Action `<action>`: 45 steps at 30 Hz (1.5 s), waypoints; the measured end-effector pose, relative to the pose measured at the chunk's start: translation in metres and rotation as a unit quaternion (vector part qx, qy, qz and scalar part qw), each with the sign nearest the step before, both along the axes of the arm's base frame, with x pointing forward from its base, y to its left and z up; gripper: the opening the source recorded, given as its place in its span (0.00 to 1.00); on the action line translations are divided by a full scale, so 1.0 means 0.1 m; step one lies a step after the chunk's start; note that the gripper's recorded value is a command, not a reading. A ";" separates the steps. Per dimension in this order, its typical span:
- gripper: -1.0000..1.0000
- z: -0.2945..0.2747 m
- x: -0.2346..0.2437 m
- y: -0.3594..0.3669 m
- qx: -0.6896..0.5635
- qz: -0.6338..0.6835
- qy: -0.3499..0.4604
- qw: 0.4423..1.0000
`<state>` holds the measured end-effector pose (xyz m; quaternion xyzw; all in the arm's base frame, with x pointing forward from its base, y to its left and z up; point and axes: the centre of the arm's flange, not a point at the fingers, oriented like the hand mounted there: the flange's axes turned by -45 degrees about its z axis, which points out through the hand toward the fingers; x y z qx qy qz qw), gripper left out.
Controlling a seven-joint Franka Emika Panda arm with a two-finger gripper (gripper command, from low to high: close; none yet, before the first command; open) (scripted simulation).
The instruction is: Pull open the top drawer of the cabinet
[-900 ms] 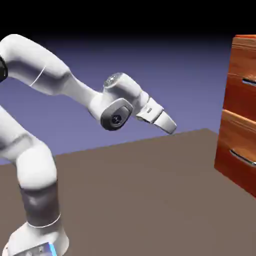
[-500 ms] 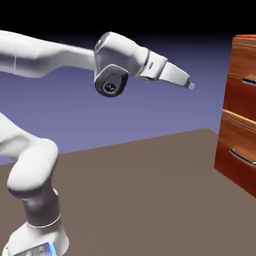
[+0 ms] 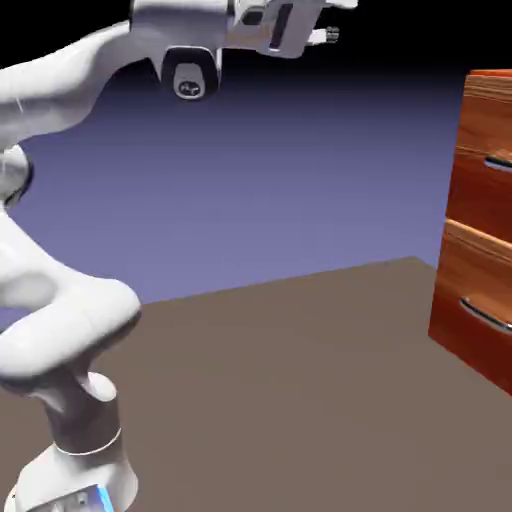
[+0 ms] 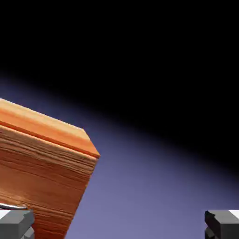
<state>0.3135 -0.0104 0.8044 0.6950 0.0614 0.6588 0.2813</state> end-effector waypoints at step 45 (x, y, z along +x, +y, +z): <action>0.50 -2.86 4.58 0.11 -0.506 0.128 0.092 0.848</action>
